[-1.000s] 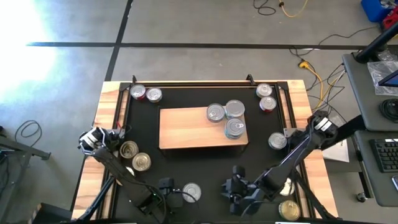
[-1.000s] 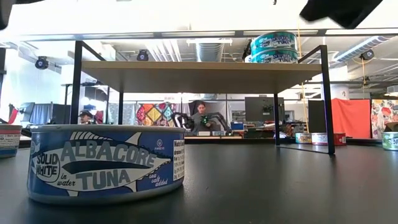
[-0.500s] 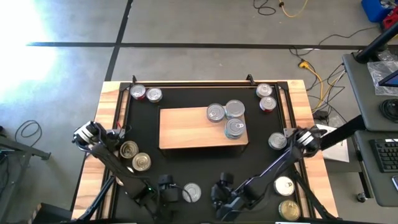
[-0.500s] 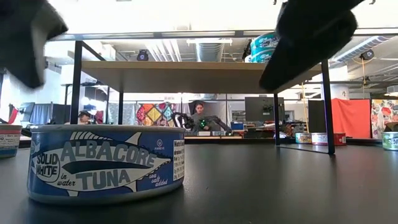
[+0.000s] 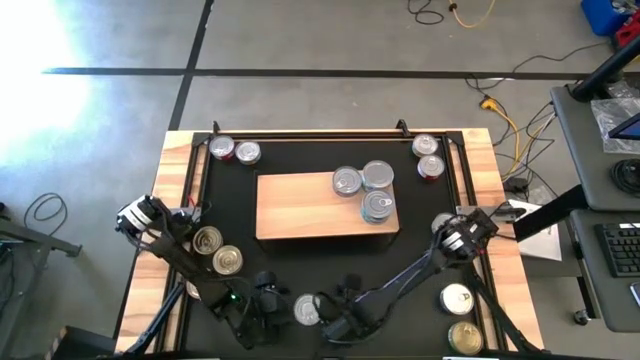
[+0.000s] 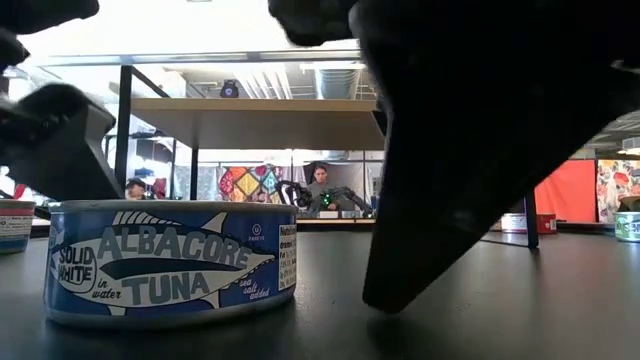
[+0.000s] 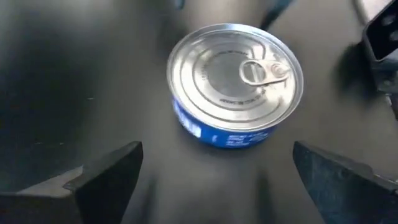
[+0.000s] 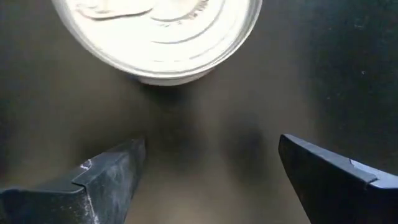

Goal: Stack canned seafood by type on shelf
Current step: Stack the blue tuna can on top of the blue tuna can on the shelf

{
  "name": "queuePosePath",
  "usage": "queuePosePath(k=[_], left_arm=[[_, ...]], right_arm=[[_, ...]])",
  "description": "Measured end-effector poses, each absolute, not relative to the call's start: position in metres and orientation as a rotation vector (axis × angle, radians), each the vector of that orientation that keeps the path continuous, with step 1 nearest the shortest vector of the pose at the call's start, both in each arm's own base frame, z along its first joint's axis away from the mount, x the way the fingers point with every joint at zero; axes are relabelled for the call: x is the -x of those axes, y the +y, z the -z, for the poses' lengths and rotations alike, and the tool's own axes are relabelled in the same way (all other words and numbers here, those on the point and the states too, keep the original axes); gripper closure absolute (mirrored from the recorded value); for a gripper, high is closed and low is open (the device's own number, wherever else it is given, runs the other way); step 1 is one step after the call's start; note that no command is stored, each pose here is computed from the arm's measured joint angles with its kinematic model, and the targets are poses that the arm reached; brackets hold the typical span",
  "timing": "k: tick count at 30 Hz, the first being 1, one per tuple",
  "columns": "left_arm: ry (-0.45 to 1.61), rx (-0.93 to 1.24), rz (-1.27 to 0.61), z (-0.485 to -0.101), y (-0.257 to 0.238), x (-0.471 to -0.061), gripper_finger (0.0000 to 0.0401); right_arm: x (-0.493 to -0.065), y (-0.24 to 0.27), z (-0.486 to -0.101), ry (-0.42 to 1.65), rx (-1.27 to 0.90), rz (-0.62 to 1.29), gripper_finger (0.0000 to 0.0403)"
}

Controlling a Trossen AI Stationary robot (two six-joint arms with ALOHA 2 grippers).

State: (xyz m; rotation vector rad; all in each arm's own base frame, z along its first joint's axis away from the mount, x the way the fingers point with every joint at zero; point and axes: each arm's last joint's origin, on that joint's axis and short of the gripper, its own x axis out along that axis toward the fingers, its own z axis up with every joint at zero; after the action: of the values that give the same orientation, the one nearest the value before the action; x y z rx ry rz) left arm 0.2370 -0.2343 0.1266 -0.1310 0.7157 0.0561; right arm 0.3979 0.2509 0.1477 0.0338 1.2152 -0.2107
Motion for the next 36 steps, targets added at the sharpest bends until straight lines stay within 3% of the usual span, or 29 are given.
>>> queuePosePath(k=[8, 23, 27, 36], left_arm=[[0.647, 0.131, 0.016, -0.105, -0.242, -0.234, 0.0001], [0.471, 0.057, -0.032, -0.079, -0.246, -0.250, 0.0001], [0.428, 0.095, -0.036, -0.074, -0.245, -0.257, 0.0001], [0.323, 0.065, -0.056, -0.059, -0.256, -0.277, 0.0000]], right_arm=[[-0.415, 0.242, -0.162, 1.229, -0.040, 0.210, 0.0063], [-0.438, 0.220, -0.155, 1.162, -0.101, 0.147, 0.0095], [-0.443, 0.218, -0.151, 1.179, -0.157, 0.050, 0.0100], [-0.437, 0.217, -0.137, 1.196, -0.154, 0.042, 0.0096]])
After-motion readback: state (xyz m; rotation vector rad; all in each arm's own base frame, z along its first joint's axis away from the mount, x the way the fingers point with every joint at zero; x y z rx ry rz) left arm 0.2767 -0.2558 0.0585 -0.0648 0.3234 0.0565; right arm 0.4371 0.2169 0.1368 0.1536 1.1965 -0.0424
